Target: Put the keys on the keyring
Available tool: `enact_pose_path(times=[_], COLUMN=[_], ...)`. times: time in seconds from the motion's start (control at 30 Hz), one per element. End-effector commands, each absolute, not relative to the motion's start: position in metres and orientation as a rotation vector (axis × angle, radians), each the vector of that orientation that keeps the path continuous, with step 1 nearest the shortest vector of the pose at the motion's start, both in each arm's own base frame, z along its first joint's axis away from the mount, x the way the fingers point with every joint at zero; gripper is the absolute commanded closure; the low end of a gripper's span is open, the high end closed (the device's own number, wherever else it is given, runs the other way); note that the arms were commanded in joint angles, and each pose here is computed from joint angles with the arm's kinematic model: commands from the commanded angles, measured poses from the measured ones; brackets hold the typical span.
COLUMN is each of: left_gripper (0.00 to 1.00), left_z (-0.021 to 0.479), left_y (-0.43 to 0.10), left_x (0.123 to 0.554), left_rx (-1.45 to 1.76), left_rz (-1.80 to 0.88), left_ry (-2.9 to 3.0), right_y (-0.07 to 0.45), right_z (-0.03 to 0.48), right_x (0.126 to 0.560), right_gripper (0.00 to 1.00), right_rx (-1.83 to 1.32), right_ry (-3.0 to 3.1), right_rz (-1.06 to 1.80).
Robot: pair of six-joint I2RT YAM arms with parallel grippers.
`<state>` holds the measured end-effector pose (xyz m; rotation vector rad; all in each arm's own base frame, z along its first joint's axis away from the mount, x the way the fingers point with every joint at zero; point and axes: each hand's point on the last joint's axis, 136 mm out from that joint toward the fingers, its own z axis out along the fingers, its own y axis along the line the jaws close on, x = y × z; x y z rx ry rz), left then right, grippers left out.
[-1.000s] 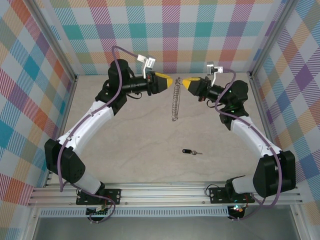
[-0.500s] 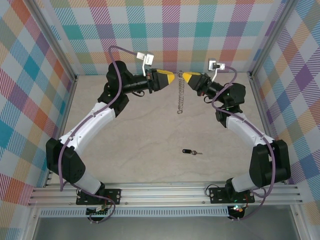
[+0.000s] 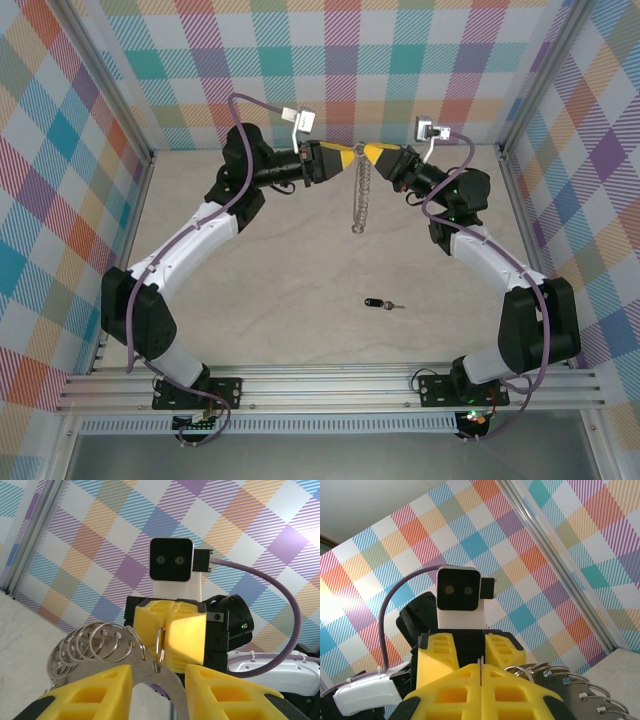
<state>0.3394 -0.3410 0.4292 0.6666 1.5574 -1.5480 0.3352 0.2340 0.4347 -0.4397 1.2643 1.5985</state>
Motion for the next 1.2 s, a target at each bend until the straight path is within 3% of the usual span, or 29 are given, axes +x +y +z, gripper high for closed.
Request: enact_pose_path(times=[0.0, 0.37, 1.17], left_gripper=[0.67, 0.67, 0.81], left_z=[0.444, 0.450, 0.456], left_y=[-0.348, -0.354, -0.354], left_x=[0.332, 0.327, 0.333], left_rx=[0.698, 0.714, 0.690], left_rz=[-1.564, -1.572, -1.568], left_ry=[1.494, 1.469, 1.441], right_y=[0.232, 0.234, 0.237], right_z=[0.452, 0.448, 0.440], right_x=[0.326, 0.326, 0.327], right_gripper=[1.00, 1.00, 1.00], right_rx=[-0.469, -0.474, -0.480], right_ry=[1.179, 1.193, 1.219], right_rz=[1.593, 1.600, 1.610])
